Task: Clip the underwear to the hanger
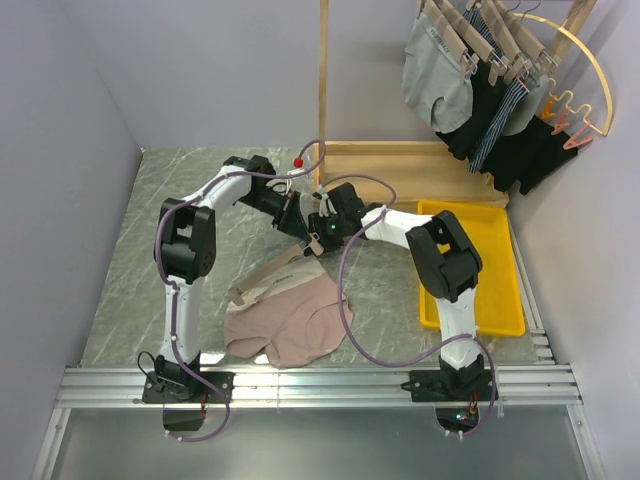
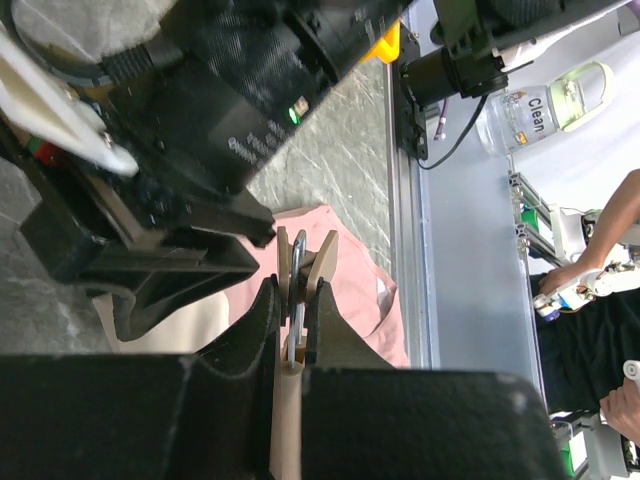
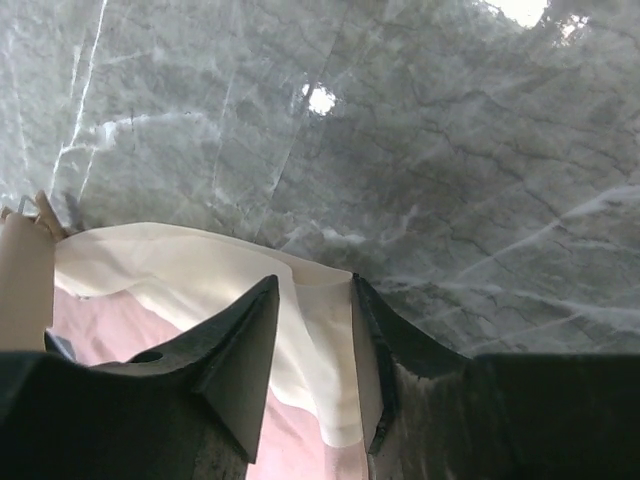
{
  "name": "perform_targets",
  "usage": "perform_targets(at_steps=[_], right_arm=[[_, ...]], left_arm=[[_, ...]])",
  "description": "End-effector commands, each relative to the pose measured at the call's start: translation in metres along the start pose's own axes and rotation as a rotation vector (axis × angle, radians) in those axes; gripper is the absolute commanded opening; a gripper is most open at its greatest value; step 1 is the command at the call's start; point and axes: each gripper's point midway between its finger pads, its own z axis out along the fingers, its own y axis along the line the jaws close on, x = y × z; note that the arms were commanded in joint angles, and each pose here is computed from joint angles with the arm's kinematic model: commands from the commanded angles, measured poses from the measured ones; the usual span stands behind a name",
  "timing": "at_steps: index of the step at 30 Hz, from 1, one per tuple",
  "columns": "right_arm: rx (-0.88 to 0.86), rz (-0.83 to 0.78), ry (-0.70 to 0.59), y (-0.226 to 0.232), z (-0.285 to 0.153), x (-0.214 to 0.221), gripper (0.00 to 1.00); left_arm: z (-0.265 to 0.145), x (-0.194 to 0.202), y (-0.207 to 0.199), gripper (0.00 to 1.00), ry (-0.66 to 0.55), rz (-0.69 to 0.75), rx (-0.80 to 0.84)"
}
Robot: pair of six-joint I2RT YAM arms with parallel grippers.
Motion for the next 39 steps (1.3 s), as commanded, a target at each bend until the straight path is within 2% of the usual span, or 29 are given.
perform_targets(at_steps=[1, 8, 9, 10, 11, 12, 19, 24, 29, 39], right_arm=[[0.140, 0.006, 0.145, -0.030, 0.019, 0.049, 0.41], [0.150, 0.028, 0.188, -0.036, 0.022, 0.062, 0.27], [0.146, 0.025, 0.180, -0.034, 0.021, 0.060, 0.22], [0.140, 0.025, 0.172, -0.034, 0.020, 0.057, 0.11], [0.127, 0.024, 0.167, -0.031, 0.020, 0.056, 0.03], [0.116, 0.028, 0.146, -0.030, 0.016, 0.050, 0.00], [-0.036, -0.012, -0.010, -0.007, -0.012, 0.008, 0.00], [-0.100, 0.022, -0.086, -0.002, -0.031, -0.009, 0.00], [-0.129, 0.004, -0.124, 0.003, -0.044, -0.006, 0.00], [-0.201, -0.067, -0.257, 0.021, -0.070, -0.032, 0.00]], left_arm=[[-0.002, -0.012, -0.003, 0.00, -0.029, 0.045, 0.019], [-0.002, -0.013, -0.002, 0.00, -0.031, 0.043, 0.013], [-0.002, -0.013, -0.002, 0.00, -0.032, 0.043, 0.013], [-0.004, -0.013, -0.002, 0.00, -0.034, 0.042, 0.011], [-0.004, -0.012, -0.001, 0.00, -0.036, 0.037, 0.013], [-0.005, -0.013, -0.002, 0.00, -0.039, 0.043, 0.013], [-0.018, -0.011, 0.004, 0.00, -0.054, 0.052, -0.021], [-0.024, -0.013, 0.006, 0.00, -0.055, 0.077, -0.046], [-0.026, -0.010, 0.009, 0.00, -0.045, 0.081, -0.064], [-0.025, -0.007, 0.017, 0.00, -0.044, 0.071, -0.082]])
